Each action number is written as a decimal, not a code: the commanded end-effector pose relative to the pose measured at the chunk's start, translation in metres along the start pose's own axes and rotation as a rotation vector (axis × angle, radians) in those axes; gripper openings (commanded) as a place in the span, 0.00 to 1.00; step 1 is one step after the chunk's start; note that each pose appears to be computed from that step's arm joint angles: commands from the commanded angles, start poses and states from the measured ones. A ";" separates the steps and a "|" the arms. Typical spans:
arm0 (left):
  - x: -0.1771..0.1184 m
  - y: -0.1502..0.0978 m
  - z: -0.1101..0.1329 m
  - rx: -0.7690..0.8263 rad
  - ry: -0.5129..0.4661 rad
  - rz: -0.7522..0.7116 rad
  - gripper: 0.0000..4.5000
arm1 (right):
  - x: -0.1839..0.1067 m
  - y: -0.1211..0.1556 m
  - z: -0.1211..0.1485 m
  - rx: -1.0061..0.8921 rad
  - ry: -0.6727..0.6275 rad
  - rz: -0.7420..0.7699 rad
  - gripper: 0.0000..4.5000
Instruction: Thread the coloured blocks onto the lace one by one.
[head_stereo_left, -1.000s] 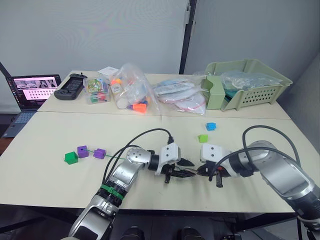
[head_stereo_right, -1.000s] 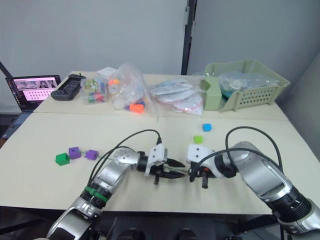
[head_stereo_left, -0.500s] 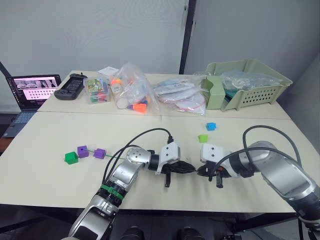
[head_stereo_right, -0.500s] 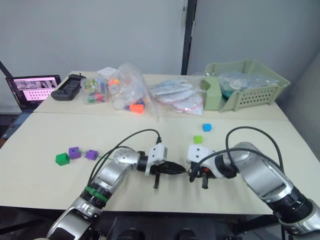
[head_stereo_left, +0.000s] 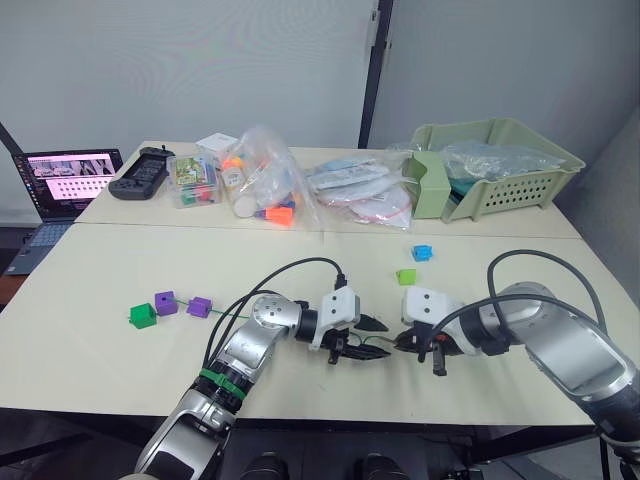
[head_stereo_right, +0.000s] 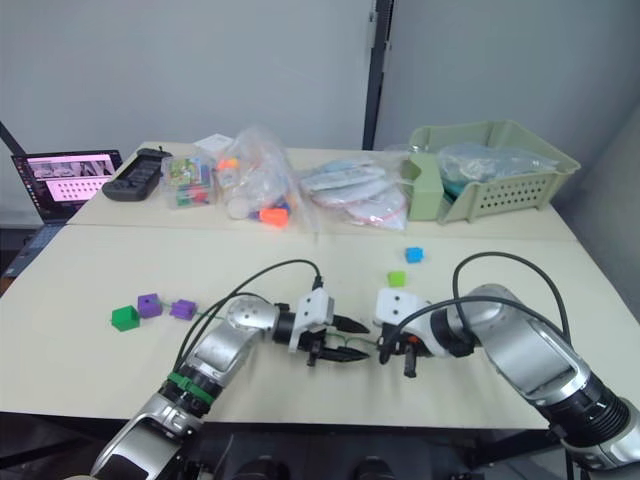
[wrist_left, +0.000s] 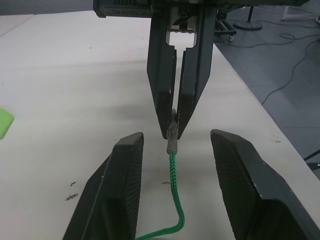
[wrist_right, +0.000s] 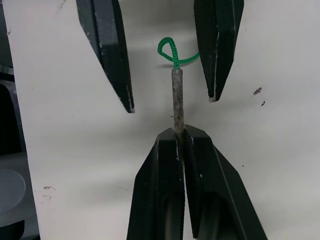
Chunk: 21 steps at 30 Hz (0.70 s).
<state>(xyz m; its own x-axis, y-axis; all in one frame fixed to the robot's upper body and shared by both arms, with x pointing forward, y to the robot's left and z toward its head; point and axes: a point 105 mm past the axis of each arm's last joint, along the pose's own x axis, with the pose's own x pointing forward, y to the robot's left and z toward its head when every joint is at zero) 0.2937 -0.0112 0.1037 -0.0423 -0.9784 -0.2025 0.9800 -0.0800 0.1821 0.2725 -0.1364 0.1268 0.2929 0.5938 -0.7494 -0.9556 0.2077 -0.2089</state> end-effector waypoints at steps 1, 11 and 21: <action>0.001 0.003 0.013 0.055 -0.016 -0.002 0.49 | -0.007 -0.002 0.005 -0.020 -0.010 -0.025 0.00; 0.002 0.001 0.012 0.051 -0.007 -0.011 0.01 | -0.007 -0.003 0.006 -0.022 -0.014 -0.029 0.00; 0.003 0.004 0.015 0.068 -0.023 0.003 0.00 | -0.013 0.000 0.012 0.023 -0.050 -0.023 0.15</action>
<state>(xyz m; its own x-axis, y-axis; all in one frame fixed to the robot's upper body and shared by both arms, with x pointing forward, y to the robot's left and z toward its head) 0.2938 -0.0118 0.1042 -0.0412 -0.9787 -0.2011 0.9793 -0.0794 0.1860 0.2696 -0.1361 0.1294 0.2855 0.6059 -0.7425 -0.9561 0.2331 -0.1774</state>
